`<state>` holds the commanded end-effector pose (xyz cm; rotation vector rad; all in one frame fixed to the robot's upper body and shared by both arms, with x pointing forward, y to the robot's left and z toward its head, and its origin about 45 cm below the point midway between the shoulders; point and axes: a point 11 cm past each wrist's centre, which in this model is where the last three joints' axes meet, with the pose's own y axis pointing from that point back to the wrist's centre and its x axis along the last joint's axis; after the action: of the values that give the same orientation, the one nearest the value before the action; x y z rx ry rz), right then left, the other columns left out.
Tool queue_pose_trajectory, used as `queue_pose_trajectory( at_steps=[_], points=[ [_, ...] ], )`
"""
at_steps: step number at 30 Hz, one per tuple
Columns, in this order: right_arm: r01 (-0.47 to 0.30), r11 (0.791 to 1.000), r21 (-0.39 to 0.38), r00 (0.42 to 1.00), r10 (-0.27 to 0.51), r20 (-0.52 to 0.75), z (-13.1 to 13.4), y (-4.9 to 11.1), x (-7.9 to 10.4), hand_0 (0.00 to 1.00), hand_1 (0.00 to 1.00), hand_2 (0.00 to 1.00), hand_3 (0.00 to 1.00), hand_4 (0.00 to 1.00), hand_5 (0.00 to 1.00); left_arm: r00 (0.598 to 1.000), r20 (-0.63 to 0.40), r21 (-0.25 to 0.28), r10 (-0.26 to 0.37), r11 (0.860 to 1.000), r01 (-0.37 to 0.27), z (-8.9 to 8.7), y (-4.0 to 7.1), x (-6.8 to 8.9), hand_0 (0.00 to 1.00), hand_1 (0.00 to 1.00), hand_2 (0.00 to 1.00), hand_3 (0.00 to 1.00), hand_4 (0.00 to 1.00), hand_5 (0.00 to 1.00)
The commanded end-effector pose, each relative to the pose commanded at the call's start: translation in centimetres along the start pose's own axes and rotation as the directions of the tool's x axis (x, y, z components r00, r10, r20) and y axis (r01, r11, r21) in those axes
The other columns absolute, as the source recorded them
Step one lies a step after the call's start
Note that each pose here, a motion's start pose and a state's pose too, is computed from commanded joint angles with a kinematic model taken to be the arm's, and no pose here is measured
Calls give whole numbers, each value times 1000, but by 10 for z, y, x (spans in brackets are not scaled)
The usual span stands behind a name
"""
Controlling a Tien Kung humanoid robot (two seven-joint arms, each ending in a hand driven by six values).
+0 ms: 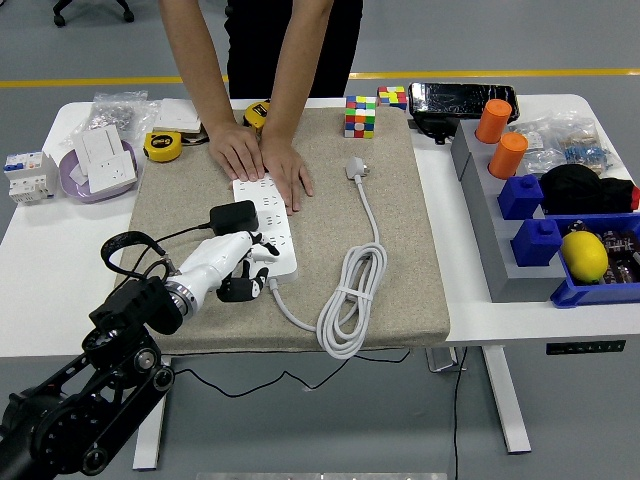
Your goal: Pick up the plug,place it near the board,insert it into the board,press the button
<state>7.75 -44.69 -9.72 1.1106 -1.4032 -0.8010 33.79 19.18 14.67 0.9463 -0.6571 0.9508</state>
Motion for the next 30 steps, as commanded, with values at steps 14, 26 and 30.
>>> queue_pose_trajectory(
  at_steps=[14,26,30],
  points=[
    [-1,1000,-2,1000,1,-1,1,0,0,829,758,753,784,998,830,1000,19,29,-3,1000,2,-8,-2,-3,176,21,148,707,460,2],
    [0,1000,-2,1000,0,2,1,0,0,829,758,754,784,998,829,1000,30,47,-2,999,1,-12,-4,-5,176,21,147,710,455,2],
    [-1,1000,-1,1000,1,3,1,0,0,829,758,754,784,998,829,999,40,63,-9,998,7,-16,-4,-7,176,21,148,713,455,2]
  ],
)
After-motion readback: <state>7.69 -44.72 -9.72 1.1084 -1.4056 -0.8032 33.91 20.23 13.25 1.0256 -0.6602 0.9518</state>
